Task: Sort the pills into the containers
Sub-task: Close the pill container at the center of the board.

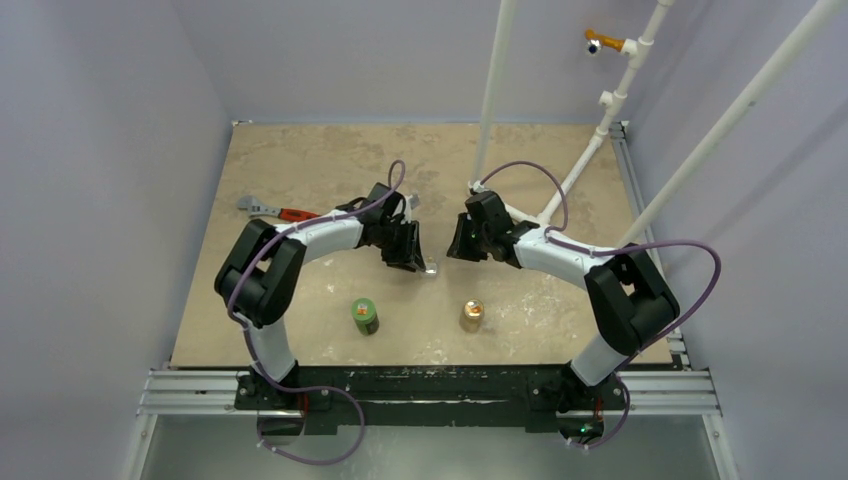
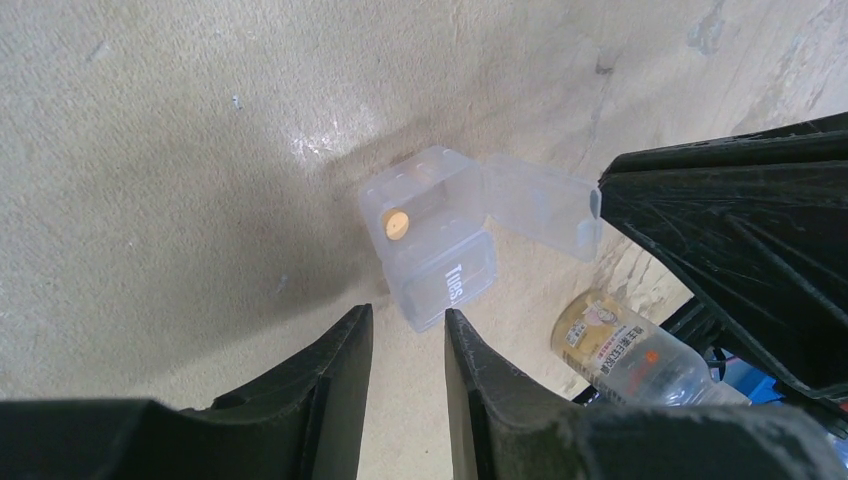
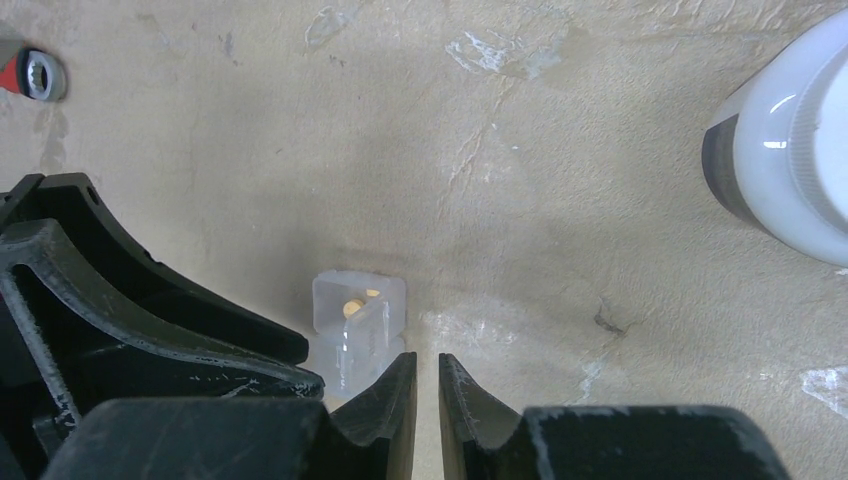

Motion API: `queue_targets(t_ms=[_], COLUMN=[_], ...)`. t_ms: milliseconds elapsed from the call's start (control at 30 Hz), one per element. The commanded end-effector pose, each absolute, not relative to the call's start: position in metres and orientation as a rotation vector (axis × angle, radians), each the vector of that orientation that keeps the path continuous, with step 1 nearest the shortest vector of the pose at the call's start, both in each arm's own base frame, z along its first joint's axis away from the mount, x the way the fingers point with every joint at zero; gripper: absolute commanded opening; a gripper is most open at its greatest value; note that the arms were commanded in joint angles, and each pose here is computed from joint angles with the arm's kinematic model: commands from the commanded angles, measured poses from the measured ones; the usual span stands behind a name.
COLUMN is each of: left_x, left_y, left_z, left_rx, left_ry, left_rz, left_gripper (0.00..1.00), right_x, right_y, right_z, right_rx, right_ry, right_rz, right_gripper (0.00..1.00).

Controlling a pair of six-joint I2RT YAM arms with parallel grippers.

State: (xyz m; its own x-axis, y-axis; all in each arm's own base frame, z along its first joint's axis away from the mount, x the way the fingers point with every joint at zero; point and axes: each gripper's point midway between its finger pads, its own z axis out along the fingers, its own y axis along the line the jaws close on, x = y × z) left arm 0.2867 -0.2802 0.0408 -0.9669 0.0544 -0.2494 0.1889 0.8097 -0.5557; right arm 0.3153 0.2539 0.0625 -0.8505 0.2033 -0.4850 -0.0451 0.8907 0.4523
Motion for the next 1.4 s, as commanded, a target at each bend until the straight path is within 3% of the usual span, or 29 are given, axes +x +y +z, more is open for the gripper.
queue_targets(t_ms=[0,1367], left_x=[0.288,0.288], left_y=[-0.286,-0.297], left_z=[0.039,0.030], left_rx=[0.167,0.146], left_ry=[2.763,2.783], left_rz=[-0.926,-0.960], left_gripper=[0.32,0.27], right_x=[0.325,0.320], right_y=[0.259,0.264], right_z=[0.082,0.072], right_rx=[0.107,0.072], right_ry=[2.463,2.480], right_rz=[0.660,0.695], right_gripper=[0.15,0.14])
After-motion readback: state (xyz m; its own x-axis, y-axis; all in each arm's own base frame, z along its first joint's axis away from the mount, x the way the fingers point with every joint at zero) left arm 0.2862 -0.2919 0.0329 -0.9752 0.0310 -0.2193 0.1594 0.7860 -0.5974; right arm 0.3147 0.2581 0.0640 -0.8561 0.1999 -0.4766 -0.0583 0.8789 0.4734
